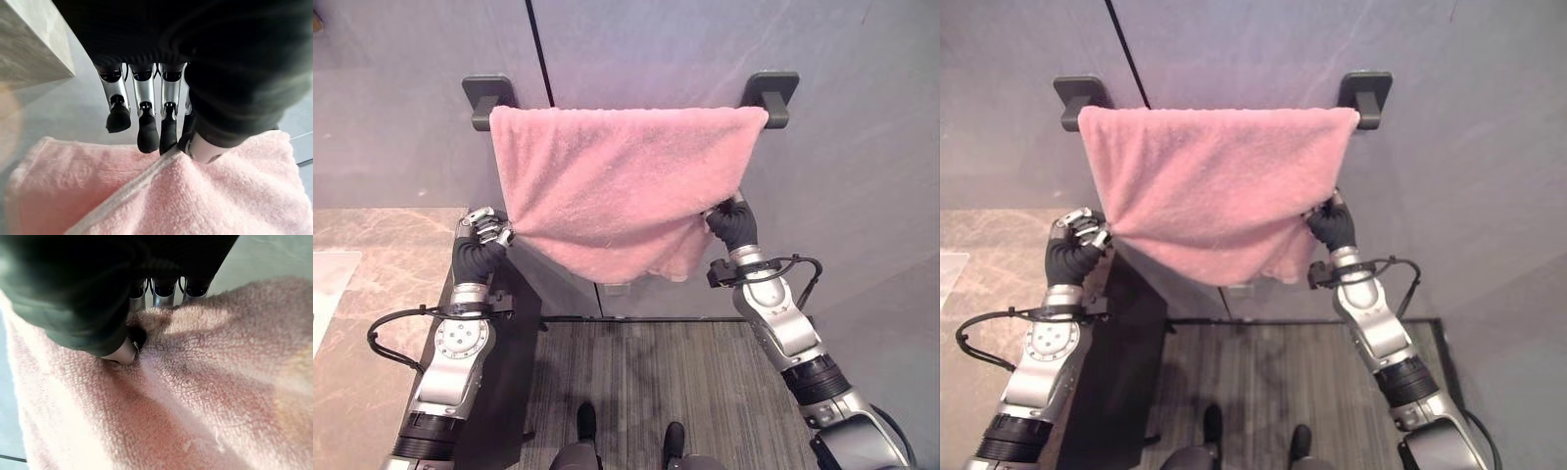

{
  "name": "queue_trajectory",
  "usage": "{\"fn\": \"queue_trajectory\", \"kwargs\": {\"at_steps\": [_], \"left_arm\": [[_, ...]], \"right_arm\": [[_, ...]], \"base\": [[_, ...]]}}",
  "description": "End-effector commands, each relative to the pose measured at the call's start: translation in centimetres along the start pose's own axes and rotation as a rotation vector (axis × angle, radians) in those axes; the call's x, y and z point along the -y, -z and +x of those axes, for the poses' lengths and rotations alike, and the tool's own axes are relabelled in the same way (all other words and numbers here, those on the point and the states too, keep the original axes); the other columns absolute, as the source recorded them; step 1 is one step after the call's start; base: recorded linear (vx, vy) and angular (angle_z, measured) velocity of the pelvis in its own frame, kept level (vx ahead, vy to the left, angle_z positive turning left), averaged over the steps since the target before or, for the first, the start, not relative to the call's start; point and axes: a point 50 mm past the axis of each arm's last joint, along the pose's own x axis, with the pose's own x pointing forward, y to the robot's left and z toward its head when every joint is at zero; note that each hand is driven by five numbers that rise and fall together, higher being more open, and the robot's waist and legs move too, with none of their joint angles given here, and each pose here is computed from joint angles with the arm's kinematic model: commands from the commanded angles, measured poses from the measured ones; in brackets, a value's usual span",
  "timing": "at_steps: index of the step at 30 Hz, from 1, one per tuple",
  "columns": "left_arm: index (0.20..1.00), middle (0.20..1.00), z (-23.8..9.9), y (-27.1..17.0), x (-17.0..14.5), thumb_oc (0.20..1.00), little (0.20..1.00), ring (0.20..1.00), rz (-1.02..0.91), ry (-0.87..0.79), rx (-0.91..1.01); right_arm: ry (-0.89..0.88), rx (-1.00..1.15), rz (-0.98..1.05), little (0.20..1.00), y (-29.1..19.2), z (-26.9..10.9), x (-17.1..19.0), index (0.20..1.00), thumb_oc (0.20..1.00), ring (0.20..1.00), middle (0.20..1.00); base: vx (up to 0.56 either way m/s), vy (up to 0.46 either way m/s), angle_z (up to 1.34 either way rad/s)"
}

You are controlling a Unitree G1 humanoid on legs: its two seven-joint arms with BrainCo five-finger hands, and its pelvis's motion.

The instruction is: Put brush and paste in cup on sink, flatten towel.

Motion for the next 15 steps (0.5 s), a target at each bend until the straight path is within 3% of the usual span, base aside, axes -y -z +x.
{"fn": "queue_trajectory", "kwargs": {"at_steps": [1,2,3,15], "left_arm": [[0.203,0.203,0.5,0.3,-0.4,0.203,0.203,0.203,0.052,-0.003,0.013],[0.777,0.777,0.5,0.5,-0.4,0.777,0.777,0.777,0.061,0.0,0.007],[1.0,1.0,0.5,0.5,-0.4,1.0,1.0,1.0,0.062,0.0,0.007],[1.0,1.0,-0.8,2.9,-0.8,1.0,1.0,1.0,0.09,-0.024,-0.108]], "right_arm": [[-0.019,0.068,0.036,0.344,-1.0,0.5,-0.7,0.344,0.344,0.344,0.344],[-0.019,0.059,0.035,1.0,-0.8,0.5,-0.7,1.0,1.0,1.0,1.0],[-0.018,0.059,0.035,1.0,-0.8,0.5,-0.7,1.0,1.0,1.0,1.0],[0.026,-0.017,-0.022,1.0,0.9,-0.5,0.3,1.0,1.0,1.0,1.0]], "base": [[0.0,0.0,0.0],[0.0,0.0,0.0],[0.0,0.0,0.0],[0.0,0.0,0.0]]}}
